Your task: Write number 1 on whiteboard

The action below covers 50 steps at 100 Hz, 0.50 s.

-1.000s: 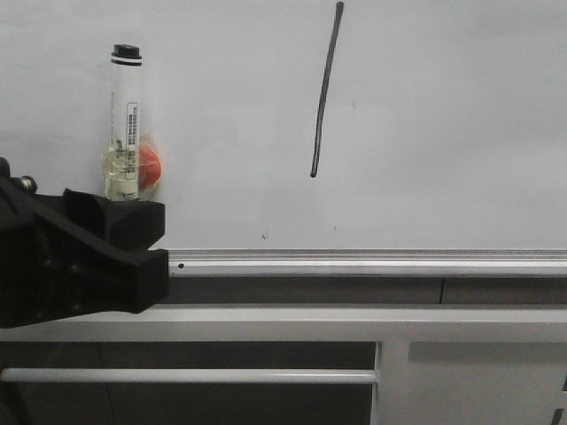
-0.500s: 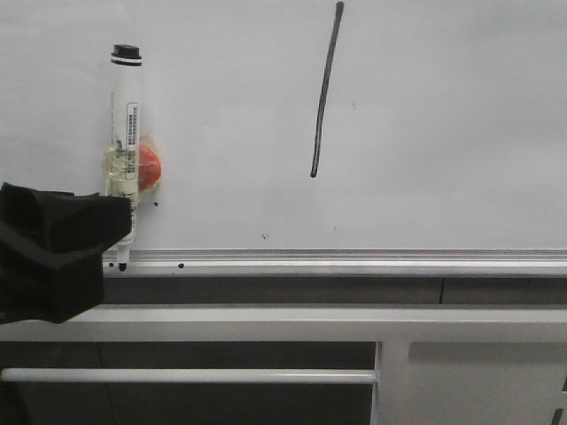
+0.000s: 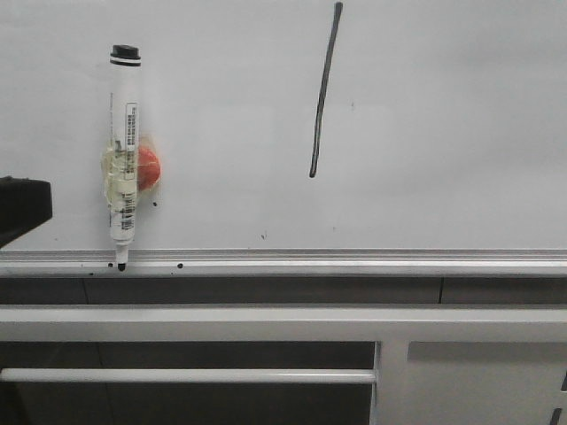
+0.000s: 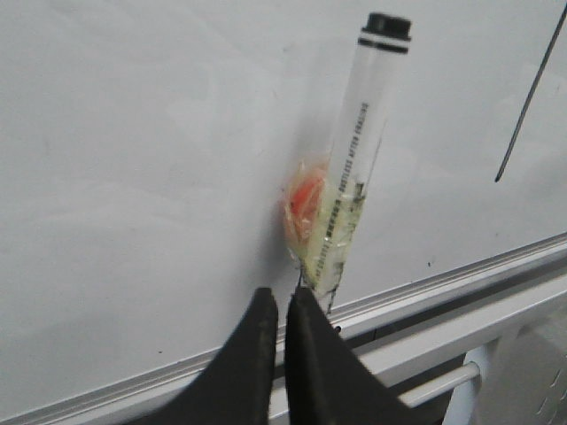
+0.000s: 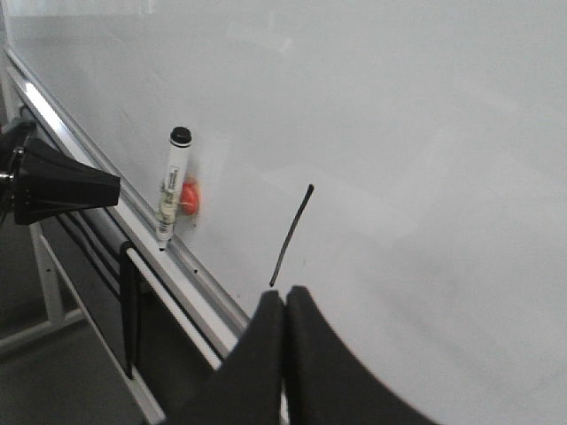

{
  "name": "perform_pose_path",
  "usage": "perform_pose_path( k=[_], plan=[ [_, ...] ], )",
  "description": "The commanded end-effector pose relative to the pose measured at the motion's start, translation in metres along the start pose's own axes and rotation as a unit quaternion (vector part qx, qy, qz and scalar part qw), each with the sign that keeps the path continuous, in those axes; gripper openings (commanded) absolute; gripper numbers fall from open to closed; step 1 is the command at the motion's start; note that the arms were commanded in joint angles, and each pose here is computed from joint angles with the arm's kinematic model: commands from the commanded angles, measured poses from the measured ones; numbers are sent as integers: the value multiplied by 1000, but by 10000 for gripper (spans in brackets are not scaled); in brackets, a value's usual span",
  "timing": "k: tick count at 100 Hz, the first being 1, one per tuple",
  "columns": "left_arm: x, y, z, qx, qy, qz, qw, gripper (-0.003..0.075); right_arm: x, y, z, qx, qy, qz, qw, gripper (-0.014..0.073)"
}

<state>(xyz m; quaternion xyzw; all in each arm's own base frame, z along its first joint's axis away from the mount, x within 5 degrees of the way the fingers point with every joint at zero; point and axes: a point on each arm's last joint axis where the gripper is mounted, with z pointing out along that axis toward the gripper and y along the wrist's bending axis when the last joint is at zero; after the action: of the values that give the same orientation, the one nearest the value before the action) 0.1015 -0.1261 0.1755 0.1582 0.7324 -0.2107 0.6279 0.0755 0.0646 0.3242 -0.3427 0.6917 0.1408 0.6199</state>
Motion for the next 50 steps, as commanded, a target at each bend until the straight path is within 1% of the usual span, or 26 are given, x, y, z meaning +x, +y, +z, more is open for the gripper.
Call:
perform_pose_path(
  k=[1,6,7,8,11,17,23,27,32,40,50],
  plan=[
    [-29,4,-7,-17,-138,-3,990,-20,9,3,-5,-11,-35,36,999,-63],
    [-30,7,-10,-19,-143,8,990,-20,23,6,-7,-14,-27,86,996,-63],
    [-31,7,-11,-19,-144,8,989,-20,25,6,-8,-15,-29,86,996,-63],
    [-31,8,-11,-19,-145,12,989,-20,29,8,-7,-18,-26,107,994,-63],
    [-32,9,-13,-20,-148,16,989,-20,37,10,-7,-25,-27,129,991,-63],
    [-35,11,-16,-21,-157,22,987,-20,51,17,-7,-46,-39,150,987,-63],
    [-38,12,-18,-24,-165,32,985,-20,64,21,-5,-55,-35,140,988,-63],
    [-41,13,-19,-26,-172,38,984,-20,74,24,-3,-52,-23,120,991,-63],
    [-44,14,-21,-28,-180,43,982,-20,82,25,-1,-51,-12,109,993,-63],
    [-47,16,-24,-28,-191,39,980,-20,86,26,0,-53,-8,99,994,-63],
    [-51,11,-26,1,-210,45,977,-20,84,29,0,-65,-22,102,992,-64]
  ],
)
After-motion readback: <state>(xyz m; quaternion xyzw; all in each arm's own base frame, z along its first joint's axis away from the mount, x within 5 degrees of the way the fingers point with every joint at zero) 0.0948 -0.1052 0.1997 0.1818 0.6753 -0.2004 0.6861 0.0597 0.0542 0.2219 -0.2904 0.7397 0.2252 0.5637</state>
